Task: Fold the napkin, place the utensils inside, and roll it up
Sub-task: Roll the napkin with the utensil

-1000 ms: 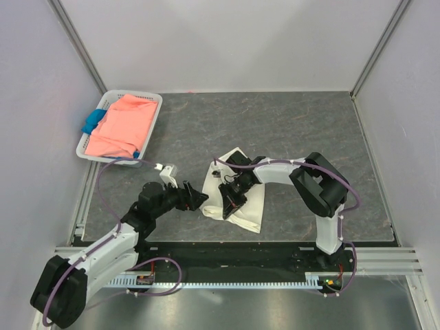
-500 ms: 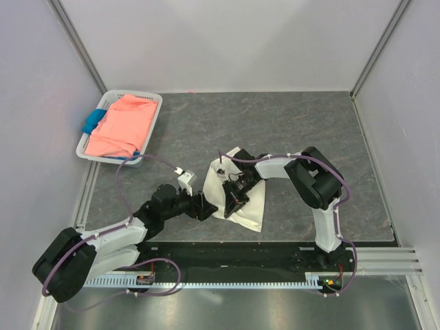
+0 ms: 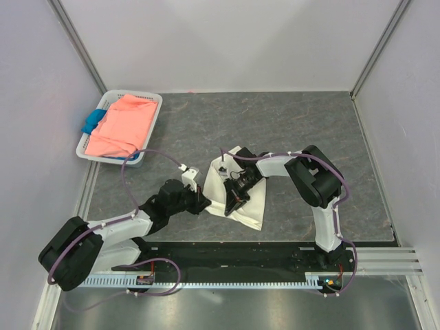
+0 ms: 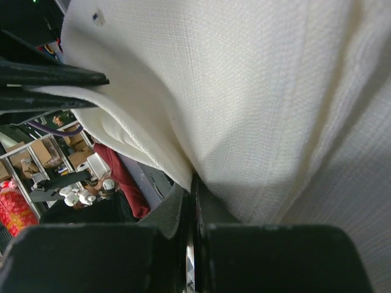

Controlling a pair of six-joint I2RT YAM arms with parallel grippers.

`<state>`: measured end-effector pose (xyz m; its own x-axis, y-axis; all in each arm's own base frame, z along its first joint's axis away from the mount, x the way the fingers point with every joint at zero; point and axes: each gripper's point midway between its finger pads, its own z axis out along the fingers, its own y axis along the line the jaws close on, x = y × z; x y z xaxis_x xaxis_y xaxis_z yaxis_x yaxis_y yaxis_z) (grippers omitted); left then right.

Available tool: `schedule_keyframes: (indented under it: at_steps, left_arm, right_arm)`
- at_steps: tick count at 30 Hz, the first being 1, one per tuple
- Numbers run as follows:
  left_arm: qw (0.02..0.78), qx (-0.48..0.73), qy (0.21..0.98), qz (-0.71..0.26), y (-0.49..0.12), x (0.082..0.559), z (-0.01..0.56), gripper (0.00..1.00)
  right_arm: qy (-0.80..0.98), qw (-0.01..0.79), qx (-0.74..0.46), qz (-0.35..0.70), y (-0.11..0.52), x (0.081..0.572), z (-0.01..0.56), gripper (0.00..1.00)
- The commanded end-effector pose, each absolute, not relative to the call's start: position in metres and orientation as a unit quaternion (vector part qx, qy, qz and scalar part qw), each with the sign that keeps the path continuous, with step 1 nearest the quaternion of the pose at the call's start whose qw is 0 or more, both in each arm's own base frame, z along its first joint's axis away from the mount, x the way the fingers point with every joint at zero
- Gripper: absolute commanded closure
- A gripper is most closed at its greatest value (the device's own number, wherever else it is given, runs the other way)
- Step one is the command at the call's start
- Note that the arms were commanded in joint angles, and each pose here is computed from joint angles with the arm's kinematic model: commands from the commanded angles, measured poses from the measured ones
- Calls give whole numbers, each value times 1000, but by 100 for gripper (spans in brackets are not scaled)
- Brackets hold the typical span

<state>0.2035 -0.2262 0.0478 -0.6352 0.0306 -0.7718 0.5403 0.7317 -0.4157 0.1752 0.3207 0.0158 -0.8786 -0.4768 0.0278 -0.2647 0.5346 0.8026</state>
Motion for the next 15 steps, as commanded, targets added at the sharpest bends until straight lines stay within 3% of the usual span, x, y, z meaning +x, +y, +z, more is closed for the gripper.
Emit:
schedule_keyframes:
  at_steps: [1,6,13,15]
  left_arm:
    - [388,155,863,-285,-222,217,46,98]
    - [369,124,886,-251,-210,219,41,98]
    - [338,93,903,-249,-209,214,40,98]
    - [330,88,907,-247,-209,215,39,98]
  right_arm:
    - [-865,81,224,-441,327,194,33,100]
    - [-865,53,226,-445,327,199,55,91]
    - [-873,-2,241,-425,318,205,79,48]
    - [-879,-24,252,-403,311,206,81,40]
